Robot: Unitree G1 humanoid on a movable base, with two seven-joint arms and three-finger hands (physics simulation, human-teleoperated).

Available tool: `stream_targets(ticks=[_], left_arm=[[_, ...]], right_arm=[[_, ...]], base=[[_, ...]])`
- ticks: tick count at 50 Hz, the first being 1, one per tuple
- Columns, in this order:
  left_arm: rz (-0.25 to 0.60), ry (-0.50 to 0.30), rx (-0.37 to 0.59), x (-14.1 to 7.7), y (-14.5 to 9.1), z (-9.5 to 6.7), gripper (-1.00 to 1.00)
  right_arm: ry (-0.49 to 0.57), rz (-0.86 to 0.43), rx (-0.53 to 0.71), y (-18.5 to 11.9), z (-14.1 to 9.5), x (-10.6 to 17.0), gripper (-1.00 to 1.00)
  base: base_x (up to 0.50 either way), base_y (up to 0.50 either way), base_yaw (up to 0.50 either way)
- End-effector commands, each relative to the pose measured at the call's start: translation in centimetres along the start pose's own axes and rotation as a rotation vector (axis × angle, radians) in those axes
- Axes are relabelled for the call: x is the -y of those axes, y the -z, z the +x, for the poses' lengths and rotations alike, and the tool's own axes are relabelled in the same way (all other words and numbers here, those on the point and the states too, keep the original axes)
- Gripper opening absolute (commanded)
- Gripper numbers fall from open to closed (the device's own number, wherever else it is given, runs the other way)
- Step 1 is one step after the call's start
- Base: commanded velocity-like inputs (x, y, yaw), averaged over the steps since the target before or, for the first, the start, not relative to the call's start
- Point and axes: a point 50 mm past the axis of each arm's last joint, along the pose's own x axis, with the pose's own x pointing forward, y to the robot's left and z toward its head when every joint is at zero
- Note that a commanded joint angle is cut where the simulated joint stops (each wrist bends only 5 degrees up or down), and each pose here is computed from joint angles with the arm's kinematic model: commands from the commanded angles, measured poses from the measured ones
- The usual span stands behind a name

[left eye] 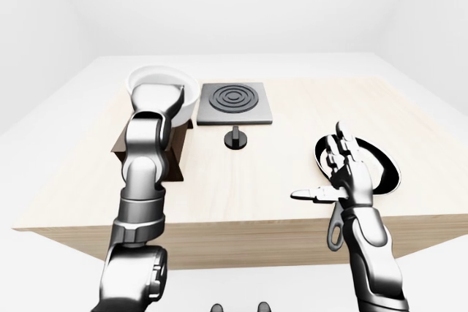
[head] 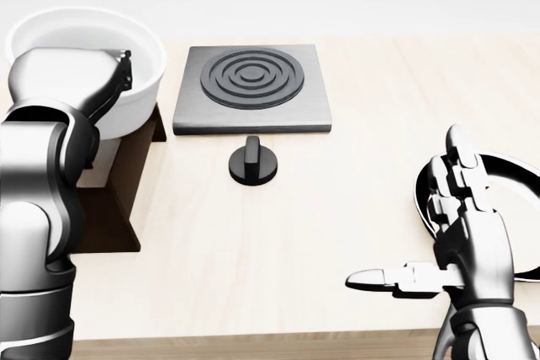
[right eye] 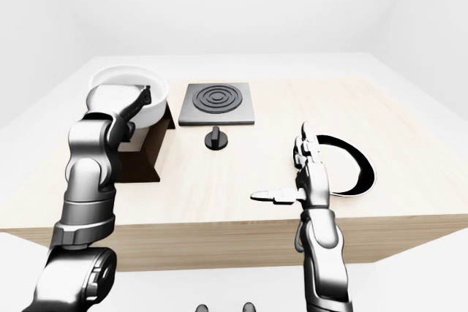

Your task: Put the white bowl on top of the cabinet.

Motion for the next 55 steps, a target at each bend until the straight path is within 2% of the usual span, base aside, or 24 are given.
stream_targets(ticks=[1, 14, 16, 17, 22, 37, 46, 51, 55], left_arm=[[0.001, -0.066, -0.047, -1.1, 2.4, 0.5, -1.0], [-0.016, -0.099, -0.059, -1.4, 4.0, 0.9, -1.0], [0.001, -0.093, -0.072, -1.1, 4.3, 0.9, -1.0], [-0.02, -0.098, -0.067, -1.1, 4.5, 0.8, -1.0], [-0.018, -0.101, -0.075, -0.7, 5.0, 0.5, -1.0], [-0.07, -0.114, -0.06, 0.5, 5.8, 0.9, -1.0], [-0.141, -0.143, -0.038, 1.2, 6.0, 1.3, -1.0], [-0.212, -0.163, -0.023, 1.9, 6.0, 1.9, -1.0], [-0.225, -0.166, -0.018, 2.2, 6.2, 2.0, -1.0]], right_arm=[[-0.007, -0.003, -0.015, 0.4, 0.0, -0.3, 1.0], [-0.008, -0.003, -0.002, 0.0, -0.2, -0.2, 1.0], [-0.008, -0.003, -0.001, 0.0, -0.2, -0.2, 1.0], [-0.008, -0.004, -0.004, 0.0, -0.3, -0.2, 1.0], [-0.011, -0.006, -0.014, 0.3, -0.3, -0.4, 1.0], [-0.015, -0.009, -0.015, 0.3, -0.4, -0.5, 1.0], [-0.016, -0.01, -0.02, 0.4, -0.3, -0.6, 1.0], [-0.017, -0.011, -0.023, 0.5, -0.3, -0.6, 1.0], [-0.017, -0.01, -0.022, 0.5, -0.3, -0.6, 1.0]], base=[[0.0, 0.0, 0.0], [0.0, 0.0, 0.0], [0.0, 0.0, 0.0], [0.0, 0.0, 0.0], [0.0, 0.0, 0.0], [0.0, 0.0, 0.0], [0.0, 0.0, 0.0], [0.0, 0.0, 0.0], [0.0, 0.0, 0.0]])
